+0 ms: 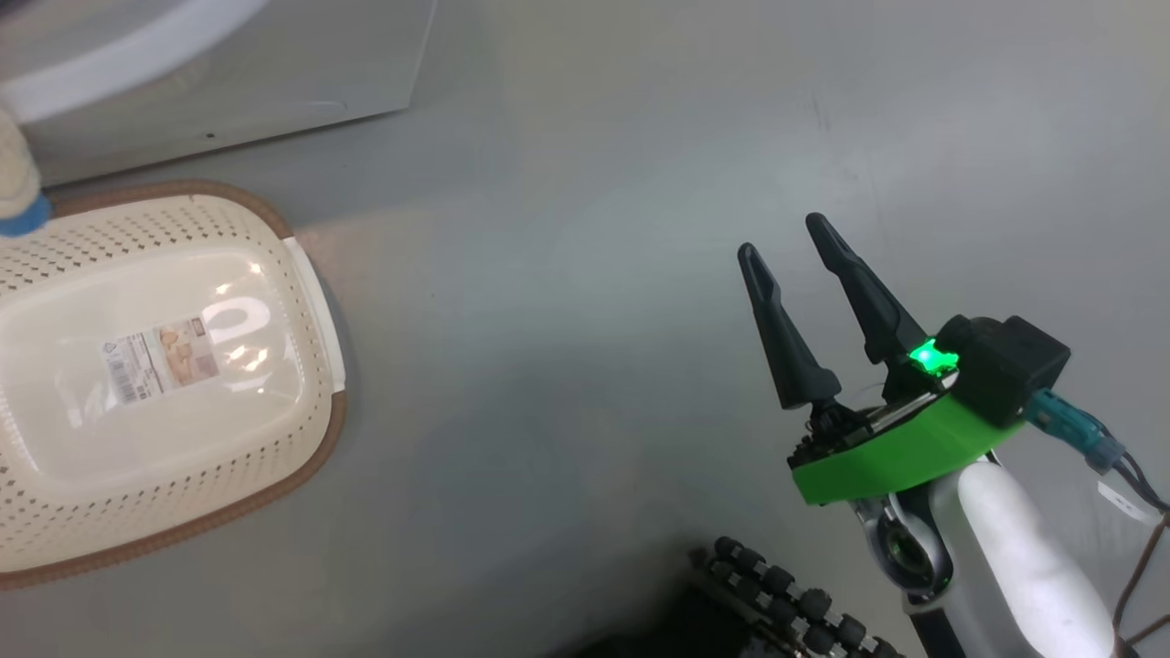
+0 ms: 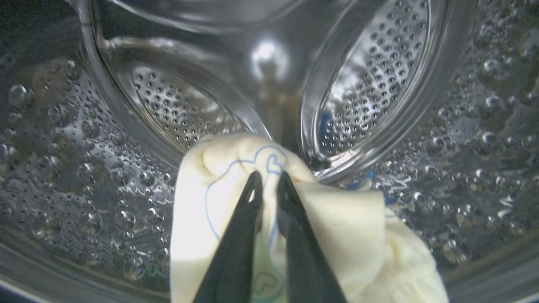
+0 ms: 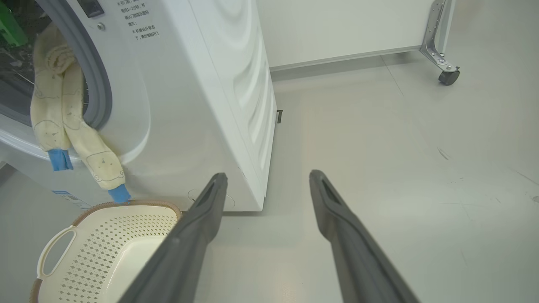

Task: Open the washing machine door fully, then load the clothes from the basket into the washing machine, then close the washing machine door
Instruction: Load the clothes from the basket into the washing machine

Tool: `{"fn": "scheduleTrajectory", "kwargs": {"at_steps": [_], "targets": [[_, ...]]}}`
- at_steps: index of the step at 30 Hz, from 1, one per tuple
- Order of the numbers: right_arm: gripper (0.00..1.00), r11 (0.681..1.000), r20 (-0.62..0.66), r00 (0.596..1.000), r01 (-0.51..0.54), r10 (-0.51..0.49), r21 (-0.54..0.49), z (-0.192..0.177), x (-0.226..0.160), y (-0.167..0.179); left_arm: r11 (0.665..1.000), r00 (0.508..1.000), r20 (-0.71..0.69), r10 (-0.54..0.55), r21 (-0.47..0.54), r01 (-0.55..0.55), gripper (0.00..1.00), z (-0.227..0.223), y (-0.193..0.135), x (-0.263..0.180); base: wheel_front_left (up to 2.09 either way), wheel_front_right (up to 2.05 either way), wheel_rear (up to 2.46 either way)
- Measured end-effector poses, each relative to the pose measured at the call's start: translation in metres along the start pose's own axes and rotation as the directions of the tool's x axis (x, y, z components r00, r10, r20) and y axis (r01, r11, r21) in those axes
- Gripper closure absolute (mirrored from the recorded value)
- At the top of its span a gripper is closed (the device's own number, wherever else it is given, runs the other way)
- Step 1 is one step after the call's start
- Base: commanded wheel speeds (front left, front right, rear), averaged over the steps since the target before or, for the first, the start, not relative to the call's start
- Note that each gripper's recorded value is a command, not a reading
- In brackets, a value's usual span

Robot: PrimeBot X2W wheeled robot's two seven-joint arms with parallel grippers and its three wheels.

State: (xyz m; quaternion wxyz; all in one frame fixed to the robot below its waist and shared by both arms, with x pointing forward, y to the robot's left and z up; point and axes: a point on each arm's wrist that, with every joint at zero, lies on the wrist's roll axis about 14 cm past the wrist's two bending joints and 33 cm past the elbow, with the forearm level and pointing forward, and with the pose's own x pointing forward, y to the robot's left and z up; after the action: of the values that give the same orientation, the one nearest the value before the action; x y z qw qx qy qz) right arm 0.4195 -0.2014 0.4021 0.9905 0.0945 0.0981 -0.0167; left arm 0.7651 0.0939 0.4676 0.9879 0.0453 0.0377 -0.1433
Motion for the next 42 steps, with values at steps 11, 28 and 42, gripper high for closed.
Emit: {"fn": "scheduleTrajectory", "kwargs": {"at_steps": [11, 28, 42], "targets": [[0.00, 1.000, -0.011, 1.000, -0.006, 0.006, -0.002, -0.006, 0.007, 0.000, 0.993, 0.997, -0.041, 0.068, -0.094, -0.071, 0.00, -0.037, 0.013, 0.008, 0.00, 0.00, 0.00], [0.00, 0.997, 0.023, 0.997, -0.071, 0.072, -0.029, -0.002, 0.029, 0.017, 0.987, 0.989, -0.090, 0.119, -0.097, -0.128, 0.00, -0.074, 0.013, -0.036, 0.00, 0.00, 0.00], [0.00, 0.992, 0.089, 0.990, -0.105, 0.111, -0.073, 0.021, 0.031, 0.030, 0.988, 0.993, 0.058, 0.107, -0.118, -0.100, 0.00, -0.041, -0.015, -0.119, 0.00, 0.00, 0.00]]}}
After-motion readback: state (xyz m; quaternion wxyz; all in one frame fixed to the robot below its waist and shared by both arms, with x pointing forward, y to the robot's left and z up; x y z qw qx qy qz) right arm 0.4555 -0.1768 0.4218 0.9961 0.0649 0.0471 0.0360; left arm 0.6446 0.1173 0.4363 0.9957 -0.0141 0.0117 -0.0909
